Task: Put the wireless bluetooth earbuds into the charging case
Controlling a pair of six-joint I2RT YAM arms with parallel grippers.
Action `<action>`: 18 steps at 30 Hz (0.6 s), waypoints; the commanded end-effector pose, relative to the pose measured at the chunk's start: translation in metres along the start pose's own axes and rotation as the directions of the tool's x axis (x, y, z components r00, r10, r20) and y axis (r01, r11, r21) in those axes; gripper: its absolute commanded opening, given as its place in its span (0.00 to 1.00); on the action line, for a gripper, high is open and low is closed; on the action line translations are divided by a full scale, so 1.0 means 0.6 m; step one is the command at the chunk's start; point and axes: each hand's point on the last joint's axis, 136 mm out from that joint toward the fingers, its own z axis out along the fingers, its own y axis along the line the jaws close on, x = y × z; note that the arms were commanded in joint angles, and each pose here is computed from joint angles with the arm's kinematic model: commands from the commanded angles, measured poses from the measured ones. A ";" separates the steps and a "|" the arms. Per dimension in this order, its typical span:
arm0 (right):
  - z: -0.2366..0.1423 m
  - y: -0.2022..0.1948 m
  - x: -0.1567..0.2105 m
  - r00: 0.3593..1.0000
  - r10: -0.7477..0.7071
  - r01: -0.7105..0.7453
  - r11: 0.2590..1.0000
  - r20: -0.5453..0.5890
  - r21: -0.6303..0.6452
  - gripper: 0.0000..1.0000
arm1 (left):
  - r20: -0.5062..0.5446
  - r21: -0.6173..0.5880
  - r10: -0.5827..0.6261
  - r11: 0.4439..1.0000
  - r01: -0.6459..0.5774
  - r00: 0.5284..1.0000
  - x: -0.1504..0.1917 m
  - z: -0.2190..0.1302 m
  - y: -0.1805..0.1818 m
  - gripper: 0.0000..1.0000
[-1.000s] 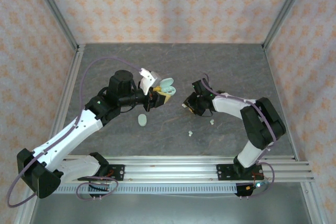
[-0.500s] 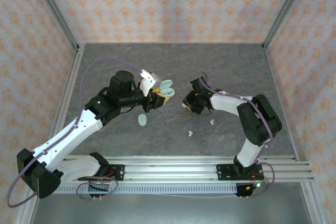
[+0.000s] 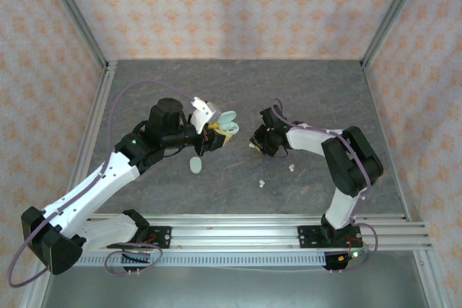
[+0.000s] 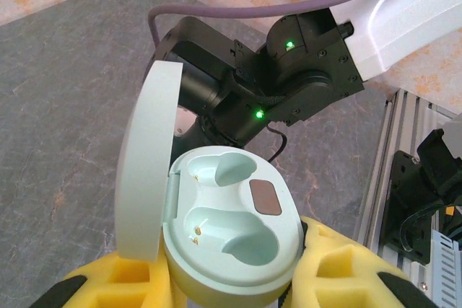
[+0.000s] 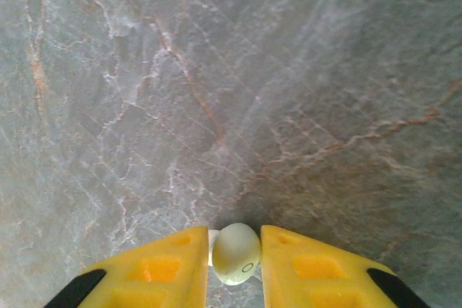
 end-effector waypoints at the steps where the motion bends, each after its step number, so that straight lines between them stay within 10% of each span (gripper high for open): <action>1: 0.007 0.006 0.000 1.000 -0.031 0.031 0.999 -0.003 0.018 0.26 | 0.021 -0.033 0.038 0.999 -0.037 0.999 -0.013 -0.016 0.004 0.11; 18: -0.080 0.025 0.000 0.961 -0.275 0.277 0.955 -0.027 0.108 0.14 | 0.088 -0.003 0.170 0.985 -0.170 0.982 -0.016 -0.022 -0.011 0.12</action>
